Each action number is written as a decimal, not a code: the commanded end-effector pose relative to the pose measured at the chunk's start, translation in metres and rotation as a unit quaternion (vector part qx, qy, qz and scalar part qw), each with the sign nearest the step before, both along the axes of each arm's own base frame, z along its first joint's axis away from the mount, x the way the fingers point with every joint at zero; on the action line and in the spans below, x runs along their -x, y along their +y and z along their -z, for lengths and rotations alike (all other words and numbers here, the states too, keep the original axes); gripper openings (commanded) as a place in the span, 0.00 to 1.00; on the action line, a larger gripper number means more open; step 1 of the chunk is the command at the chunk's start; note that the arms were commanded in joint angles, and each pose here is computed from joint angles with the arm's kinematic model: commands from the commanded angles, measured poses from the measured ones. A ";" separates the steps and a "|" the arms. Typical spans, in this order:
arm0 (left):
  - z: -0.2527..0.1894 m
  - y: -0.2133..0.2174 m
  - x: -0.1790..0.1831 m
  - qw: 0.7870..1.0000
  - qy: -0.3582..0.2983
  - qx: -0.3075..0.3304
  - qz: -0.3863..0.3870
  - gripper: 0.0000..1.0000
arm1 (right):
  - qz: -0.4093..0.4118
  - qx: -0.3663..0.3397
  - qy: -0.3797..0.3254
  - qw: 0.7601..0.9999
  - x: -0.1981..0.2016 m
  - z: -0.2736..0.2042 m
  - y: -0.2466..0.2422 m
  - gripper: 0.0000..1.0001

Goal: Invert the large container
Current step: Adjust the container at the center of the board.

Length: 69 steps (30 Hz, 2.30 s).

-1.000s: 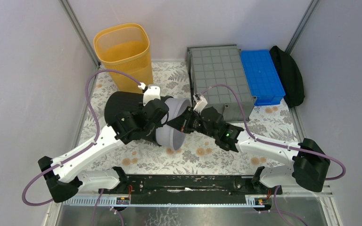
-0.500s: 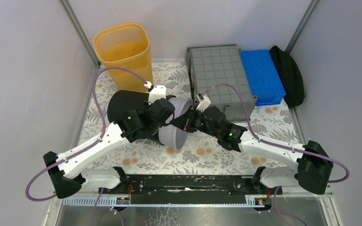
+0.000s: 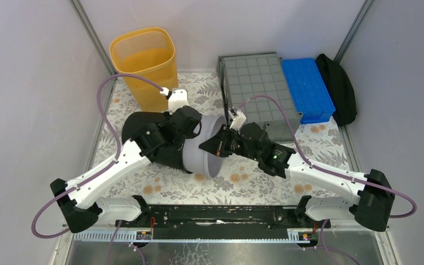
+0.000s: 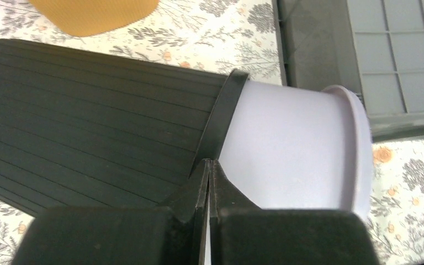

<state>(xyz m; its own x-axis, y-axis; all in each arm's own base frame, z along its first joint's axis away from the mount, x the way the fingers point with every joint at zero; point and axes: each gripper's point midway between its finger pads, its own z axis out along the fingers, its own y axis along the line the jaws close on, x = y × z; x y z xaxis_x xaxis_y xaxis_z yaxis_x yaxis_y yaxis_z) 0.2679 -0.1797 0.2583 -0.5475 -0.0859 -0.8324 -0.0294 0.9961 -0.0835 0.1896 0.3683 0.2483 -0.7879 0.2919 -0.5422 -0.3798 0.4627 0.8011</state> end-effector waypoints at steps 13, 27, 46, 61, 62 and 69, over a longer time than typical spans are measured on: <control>0.022 0.083 0.020 0.991 0.068 -0.098 -0.055 0.62 | -0.110 -0.078 -0.136 0.982 0.036 -0.126 0.023 0.00; -0.001 0.101 0.011 0.993 0.047 -0.066 -0.082 0.61 | -0.094 -0.107 -0.210 0.967 0.047 -0.182 -0.010 0.00; 0.004 0.108 0.009 0.994 0.053 -0.050 -0.082 0.62 | -0.140 -0.062 -0.236 0.960 0.047 -0.199 0.009 0.00; 0.023 0.115 0.009 0.992 0.074 -0.053 -0.086 0.63 | -0.183 0.096 -0.243 0.948 0.046 -0.176 -0.009 0.00; 0.024 0.115 0.009 0.992 0.074 -0.053 -0.086 0.63 | -0.186 0.099 -0.245 0.946 0.047 -0.176 -0.011 0.00; 0.024 0.117 0.008 0.992 0.076 -0.055 -0.087 0.63 | -0.216 0.142 -0.239 0.936 0.058 -0.158 -0.028 0.00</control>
<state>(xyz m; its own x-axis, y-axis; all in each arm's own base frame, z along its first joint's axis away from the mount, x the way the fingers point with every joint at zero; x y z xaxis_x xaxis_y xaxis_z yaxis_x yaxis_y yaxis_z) 0.2577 -0.0610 0.2357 -0.6509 -0.1111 -0.7510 -0.2192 0.9746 0.0459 0.1419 0.3501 0.3556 -0.5750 -0.2657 -0.7738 -0.7830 0.4532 0.4262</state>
